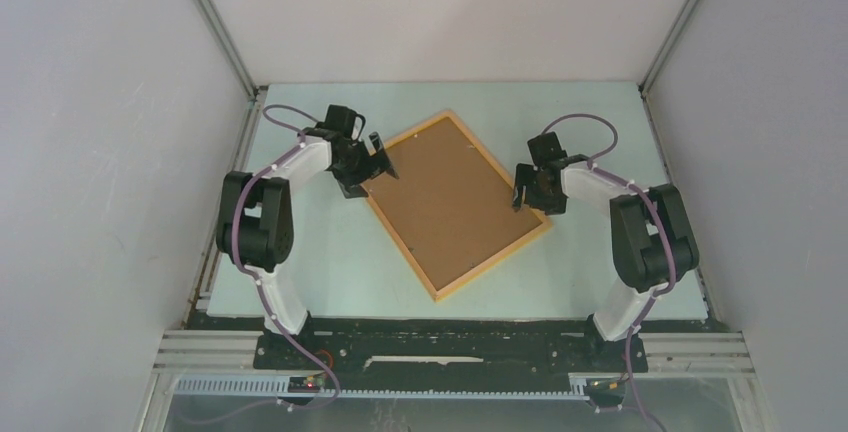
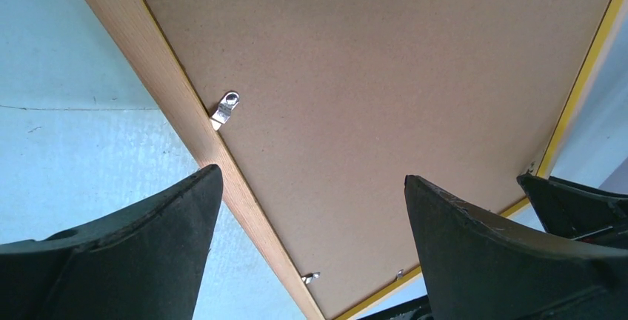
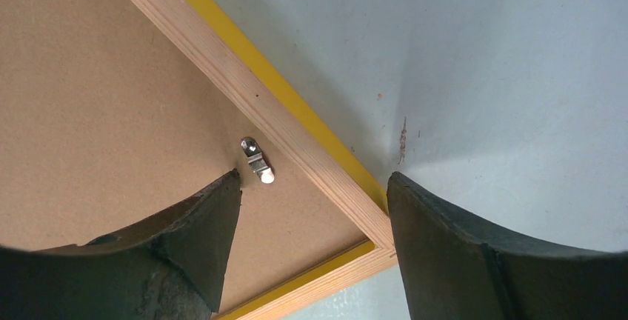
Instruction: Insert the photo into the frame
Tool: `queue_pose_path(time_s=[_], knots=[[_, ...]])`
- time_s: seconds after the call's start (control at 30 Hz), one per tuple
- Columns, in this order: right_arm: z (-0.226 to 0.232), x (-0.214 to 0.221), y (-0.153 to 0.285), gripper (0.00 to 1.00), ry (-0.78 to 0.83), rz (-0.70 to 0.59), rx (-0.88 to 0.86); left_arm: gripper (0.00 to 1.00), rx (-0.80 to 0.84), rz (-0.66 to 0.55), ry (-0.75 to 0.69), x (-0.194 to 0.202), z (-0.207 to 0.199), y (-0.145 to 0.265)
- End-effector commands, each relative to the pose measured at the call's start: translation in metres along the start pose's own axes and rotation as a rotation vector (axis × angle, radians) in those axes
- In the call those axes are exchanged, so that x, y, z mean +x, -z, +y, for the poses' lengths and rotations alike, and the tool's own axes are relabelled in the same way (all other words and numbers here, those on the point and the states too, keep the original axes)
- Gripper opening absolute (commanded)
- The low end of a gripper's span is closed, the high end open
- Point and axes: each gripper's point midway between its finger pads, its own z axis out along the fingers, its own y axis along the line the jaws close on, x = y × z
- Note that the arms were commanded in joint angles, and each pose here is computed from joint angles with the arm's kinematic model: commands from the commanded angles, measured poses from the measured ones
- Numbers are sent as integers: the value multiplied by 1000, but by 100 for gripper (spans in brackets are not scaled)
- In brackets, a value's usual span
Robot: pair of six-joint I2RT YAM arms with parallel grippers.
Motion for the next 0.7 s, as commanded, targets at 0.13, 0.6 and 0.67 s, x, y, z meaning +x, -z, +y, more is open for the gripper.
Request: queue_pose_path(time_s=[0.13, 0.6, 0.67], knots=[[-12, -7, -7, 77, -4, -8, 98, 100, 57, 28, 44, 4, -1, -4], [-2, -7, -5, 14, 7, -2, 38, 100, 71, 43, 54, 4, -2, -10], [0, -6, -5, 4, 3, -2, 26, 100, 69, 33, 40, 2, -1, -8]])
